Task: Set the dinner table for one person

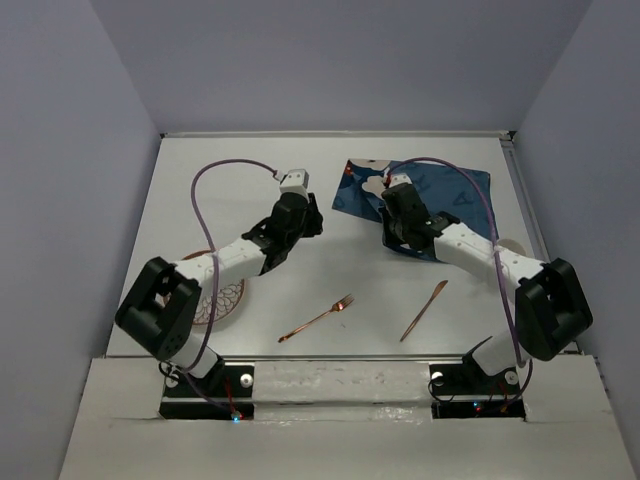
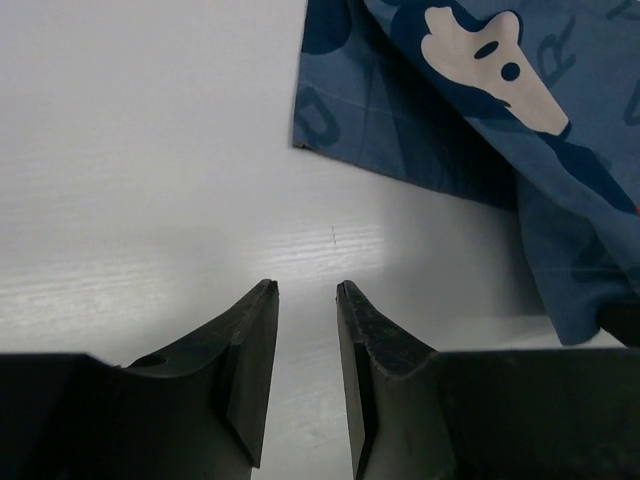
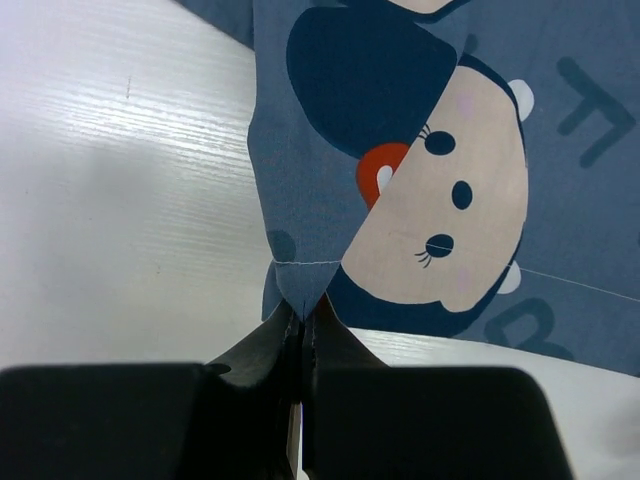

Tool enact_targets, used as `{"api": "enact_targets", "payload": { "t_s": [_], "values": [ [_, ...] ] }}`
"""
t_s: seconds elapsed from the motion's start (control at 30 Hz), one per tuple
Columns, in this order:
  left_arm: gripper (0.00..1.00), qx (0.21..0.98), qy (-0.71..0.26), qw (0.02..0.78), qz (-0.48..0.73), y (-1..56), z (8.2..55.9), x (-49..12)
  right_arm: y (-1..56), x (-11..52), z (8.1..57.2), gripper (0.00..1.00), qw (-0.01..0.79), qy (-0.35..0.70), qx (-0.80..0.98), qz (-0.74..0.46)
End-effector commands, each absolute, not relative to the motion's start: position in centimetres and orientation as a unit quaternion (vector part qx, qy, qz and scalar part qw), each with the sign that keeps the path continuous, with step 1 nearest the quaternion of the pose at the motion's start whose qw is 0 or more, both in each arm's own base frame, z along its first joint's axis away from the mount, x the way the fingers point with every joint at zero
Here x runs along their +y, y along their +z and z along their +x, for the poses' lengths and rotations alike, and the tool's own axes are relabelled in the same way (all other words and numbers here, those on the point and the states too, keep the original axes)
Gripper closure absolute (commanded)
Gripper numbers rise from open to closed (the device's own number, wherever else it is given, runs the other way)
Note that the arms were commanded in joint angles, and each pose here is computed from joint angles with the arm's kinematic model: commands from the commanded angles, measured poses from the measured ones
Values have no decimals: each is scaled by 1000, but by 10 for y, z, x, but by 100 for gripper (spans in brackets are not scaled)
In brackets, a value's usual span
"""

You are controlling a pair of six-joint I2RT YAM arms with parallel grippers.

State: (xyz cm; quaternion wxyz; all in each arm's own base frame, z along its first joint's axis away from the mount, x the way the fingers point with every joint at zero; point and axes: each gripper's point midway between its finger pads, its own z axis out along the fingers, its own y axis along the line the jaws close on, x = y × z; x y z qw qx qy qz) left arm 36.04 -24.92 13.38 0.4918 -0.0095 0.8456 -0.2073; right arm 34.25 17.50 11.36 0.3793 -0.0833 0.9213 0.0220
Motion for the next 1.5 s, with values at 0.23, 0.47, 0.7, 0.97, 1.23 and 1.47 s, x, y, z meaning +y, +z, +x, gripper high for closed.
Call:
{"api": "enact_targets", "payload": {
  "t_s": [0.23, 0.47, 0.7, 0.97, 1.23, 1.47],
  "values": [
    [57, 864, -150, 477, 57, 99, 445, -308, 133, 166, 337, 100, 407, 17, 909, -83],
    [50, 876, -133, 456, 82, 78, 479, -331, 133, 169, 335, 100, 410, 27, 908, -88],
    [48, 884, -110, 448, 69, 61, 488, -323, 136, 171, 332, 100, 414, 38, 905, -90],
    [45, 865, -130, 480, 60, 79, 486, -319, 132, 171, 333, 100, 411, 38, 907, -89],
    [43, 874, -135, 462, 64, 57, 492, -313, 131, 171, 333, 100, 410, 37, 907, -89],
    [43, 875, -120, 465, 65, 54, 497, -310, 130, 171, 333, 100, 410, 36, 907, -89]
  ]
}}
